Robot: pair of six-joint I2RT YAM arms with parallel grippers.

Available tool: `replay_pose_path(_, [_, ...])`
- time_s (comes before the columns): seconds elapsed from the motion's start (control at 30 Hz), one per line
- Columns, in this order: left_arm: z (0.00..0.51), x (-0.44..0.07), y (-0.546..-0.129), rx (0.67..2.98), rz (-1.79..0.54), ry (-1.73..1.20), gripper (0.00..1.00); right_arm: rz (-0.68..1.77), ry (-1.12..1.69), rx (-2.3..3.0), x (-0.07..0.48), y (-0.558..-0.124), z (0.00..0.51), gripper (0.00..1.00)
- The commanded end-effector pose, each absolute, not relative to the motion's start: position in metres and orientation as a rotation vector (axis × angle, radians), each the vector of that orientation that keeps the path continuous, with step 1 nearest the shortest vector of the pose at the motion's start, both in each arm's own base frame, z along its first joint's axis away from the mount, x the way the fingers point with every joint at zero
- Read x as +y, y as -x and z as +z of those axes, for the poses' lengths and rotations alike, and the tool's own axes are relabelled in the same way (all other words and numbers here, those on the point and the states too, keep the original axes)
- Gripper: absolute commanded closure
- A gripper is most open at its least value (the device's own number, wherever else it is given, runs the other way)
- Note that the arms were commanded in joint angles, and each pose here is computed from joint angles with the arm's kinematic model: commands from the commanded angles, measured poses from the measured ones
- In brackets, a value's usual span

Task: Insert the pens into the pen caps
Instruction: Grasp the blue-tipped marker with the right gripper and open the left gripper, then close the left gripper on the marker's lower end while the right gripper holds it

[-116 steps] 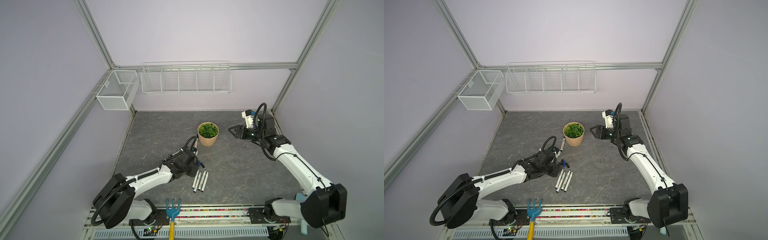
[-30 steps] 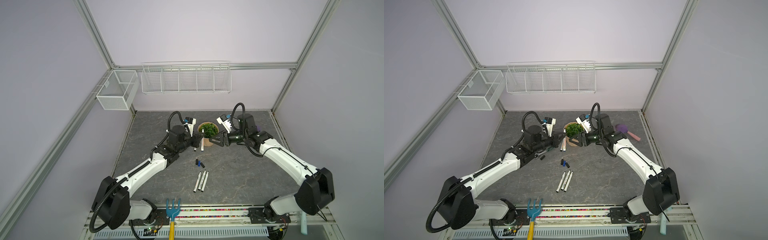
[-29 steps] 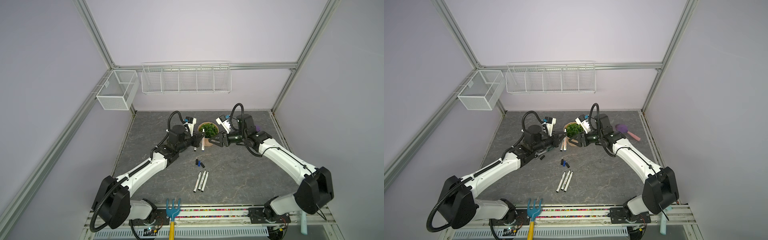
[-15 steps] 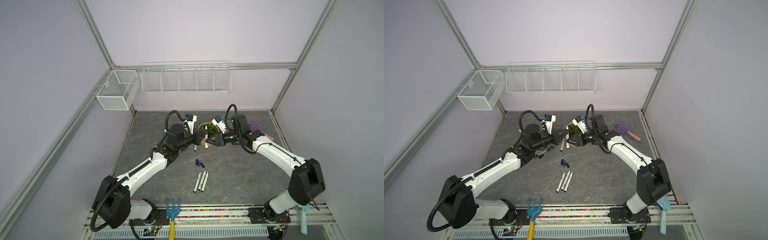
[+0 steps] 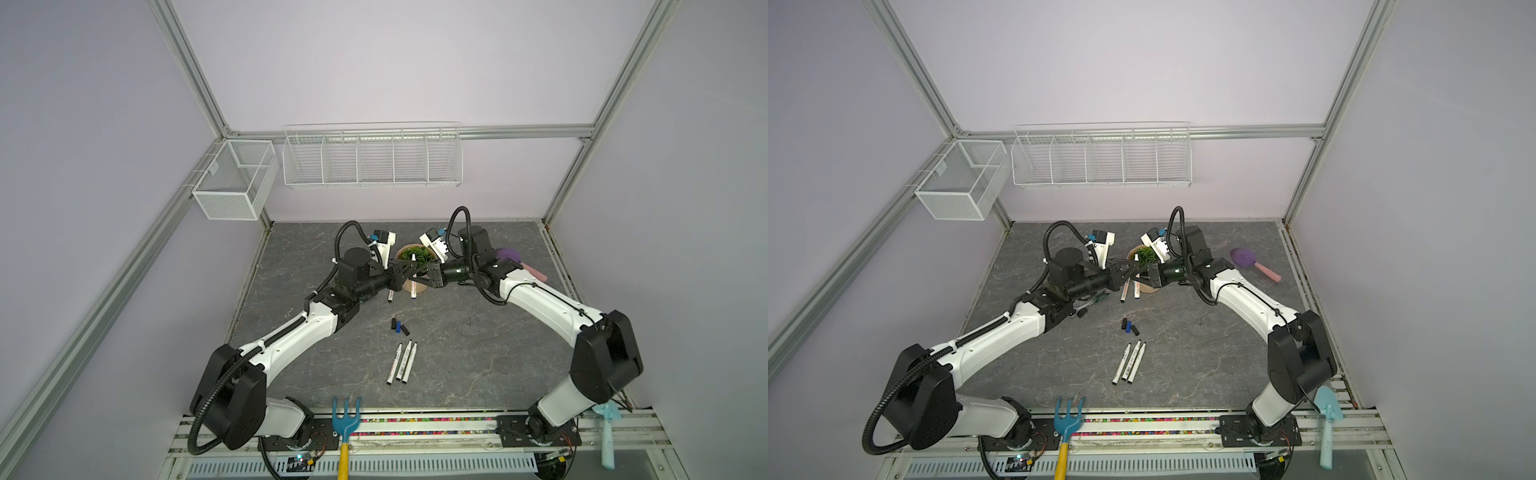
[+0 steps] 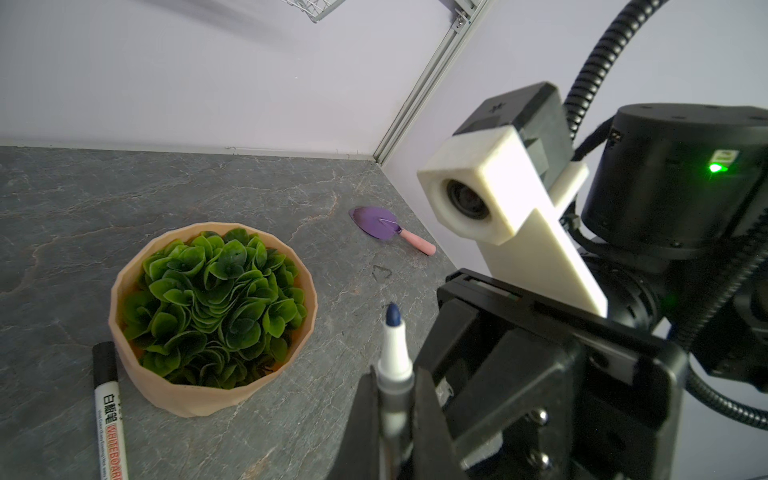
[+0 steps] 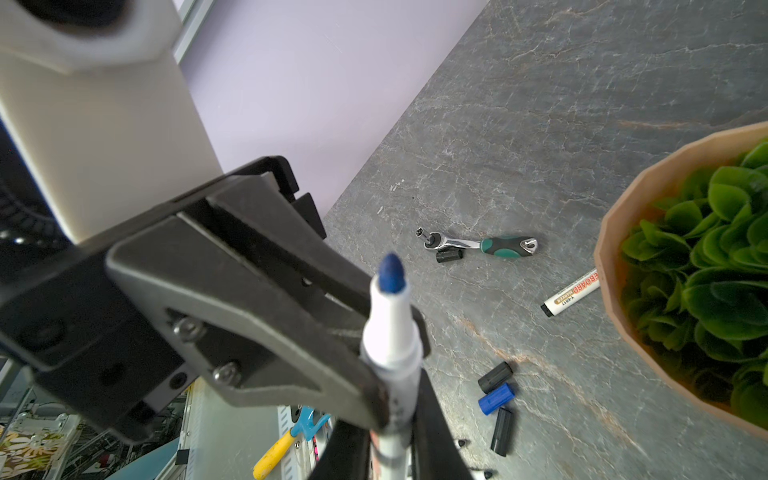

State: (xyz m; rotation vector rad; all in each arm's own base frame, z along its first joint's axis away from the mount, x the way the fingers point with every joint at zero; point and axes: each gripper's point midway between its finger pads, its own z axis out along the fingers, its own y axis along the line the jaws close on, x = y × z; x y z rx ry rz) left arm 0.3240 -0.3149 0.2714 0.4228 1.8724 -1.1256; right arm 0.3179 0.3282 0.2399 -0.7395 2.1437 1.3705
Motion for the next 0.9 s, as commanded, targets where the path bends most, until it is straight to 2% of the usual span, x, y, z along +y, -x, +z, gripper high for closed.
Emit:
replay_pose_path(0.0, [0.281, -0.31, -0.319, 1.835, -1.091, -0.445, 0.81, 1.327, 0.71, 2.113, 0.325, -0.327, 0.246, 0.89])
replay_pose_path(0.03, [0.282, -0.306, -0.319, 1.837, -1.058, -0.446, 0.69, 1.321, 0.698, 2.113, 0.323, -0.327, 0.246, 0.89])
replay_pose_path(0.1, [0.28, -0.296, -0.317, 1.843, -0.983, -0.459, 0.57, 1.311, 0.659, 2.112, 0.317, -0.332, 0.247, 0.9])
replay_pose_path(0.2, [0.275, -0.282, -0.312, 1.86, -0.869, -0.501, 0.49, 1.316, 0.594, 2.091, 0.308, -0.339, 0.253, 0.9])
replay_pose_path(0.43, [0.251, -0.28, -0.29, 1.929, -0.838, -0.663, 0.47, 1.335, 0.539, 2.058, 0.298, -0.345, 0.266, 0.91])
replay_pose_path(0.87, [0.252, -0.331, -0.295, 1.87, -0.98, -0.76, 0.44, 1.369, 0.569, 2.04, 0.3, -0.335, 0.276, 0.9])
